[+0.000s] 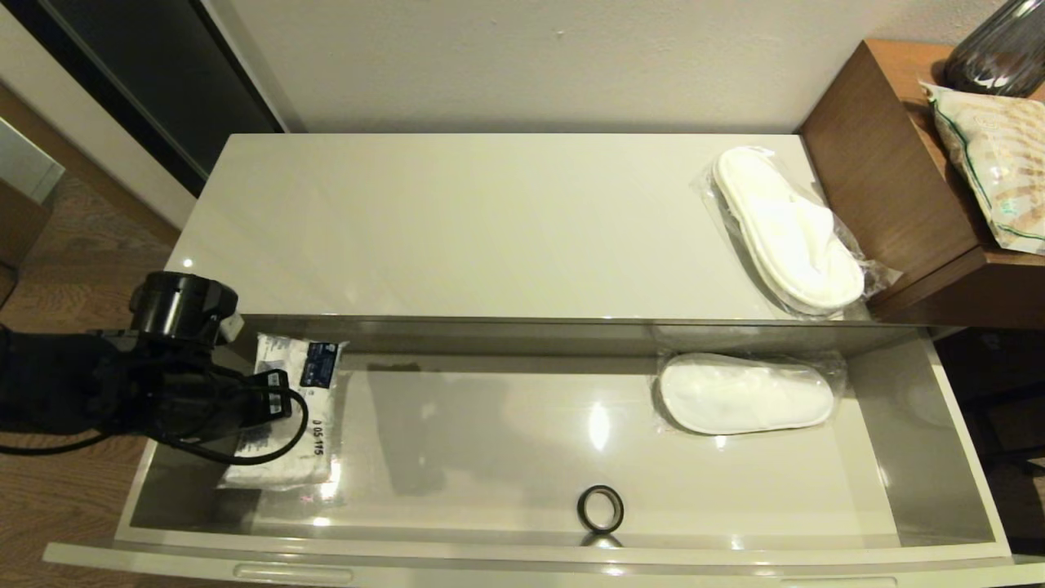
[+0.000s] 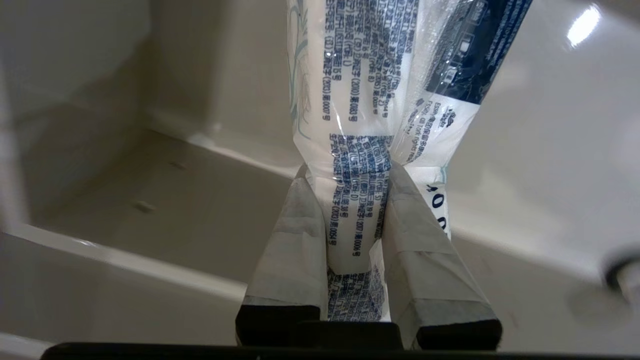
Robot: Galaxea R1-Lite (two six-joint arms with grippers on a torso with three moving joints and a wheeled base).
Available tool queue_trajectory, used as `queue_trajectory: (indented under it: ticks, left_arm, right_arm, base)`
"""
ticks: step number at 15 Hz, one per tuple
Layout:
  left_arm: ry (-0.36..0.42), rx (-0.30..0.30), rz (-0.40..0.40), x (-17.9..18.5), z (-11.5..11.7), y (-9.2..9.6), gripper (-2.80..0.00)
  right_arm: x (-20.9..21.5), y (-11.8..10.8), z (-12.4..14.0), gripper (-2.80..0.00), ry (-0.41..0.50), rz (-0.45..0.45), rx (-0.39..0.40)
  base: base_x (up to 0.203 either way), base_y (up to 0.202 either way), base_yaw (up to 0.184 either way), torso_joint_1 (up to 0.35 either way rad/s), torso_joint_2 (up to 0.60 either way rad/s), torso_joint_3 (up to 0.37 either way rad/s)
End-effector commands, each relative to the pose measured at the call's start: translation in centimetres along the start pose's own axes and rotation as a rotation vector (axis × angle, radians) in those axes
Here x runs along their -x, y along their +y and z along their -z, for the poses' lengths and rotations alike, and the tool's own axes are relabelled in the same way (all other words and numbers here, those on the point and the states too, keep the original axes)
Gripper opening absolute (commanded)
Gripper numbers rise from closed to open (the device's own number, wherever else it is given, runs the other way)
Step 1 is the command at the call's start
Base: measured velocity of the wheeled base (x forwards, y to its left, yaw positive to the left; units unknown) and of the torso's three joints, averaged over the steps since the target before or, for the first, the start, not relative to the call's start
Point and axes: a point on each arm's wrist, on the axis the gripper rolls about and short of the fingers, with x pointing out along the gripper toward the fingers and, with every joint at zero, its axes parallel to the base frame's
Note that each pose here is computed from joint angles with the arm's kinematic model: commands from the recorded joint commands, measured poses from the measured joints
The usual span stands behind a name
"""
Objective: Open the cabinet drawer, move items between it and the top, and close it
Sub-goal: Put the tissue in the drawer
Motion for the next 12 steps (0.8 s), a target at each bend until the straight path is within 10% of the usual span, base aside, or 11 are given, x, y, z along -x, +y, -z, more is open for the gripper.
queue_trajectory:
  ticks: [1, 8, 9, 12]
  left_arm:
    - [0.017, 0.047, -0.054, -2.4, -0.8, 1.6, -2.8]
    - [-0.021, 0.062, -0.108, -6.7, -1.0, 2.1, -2.8]
    - [-0.029, 0.059, -0.116, -6.9, -1.1, 2.1, 0.0]
    - [-0.021, 0.059, -0.12, -7.2, -0.9, 2.1, 0.0]
  right_arm:
    - [0.0, 0.0, 0.0, -2.8, 0.001, 0.0, 0.0]
    - [0.0, 0.0, 0.0, -2.8, 0.001, 0.0, 0.0]
    - [0.0, 0.0, 0.0, -2.8, 0.001, 0.0, 0.0]
    - [0.0, 0.0, 0.0, -2.8, 0.001, 0.0, 0.0]
  base:
    - [0.0, 0.0, 0.0, 0.0, 0.0, 0.0]
    - [0.0, 0.0, 0.0, 0.0, 0.0, 0.0]
    - [0.0, 0.0, 0.0, 0.0, 0.0, 0.0]
    - [0.0, 0.0, 0.0, 0.0, 0.0, 0.0]
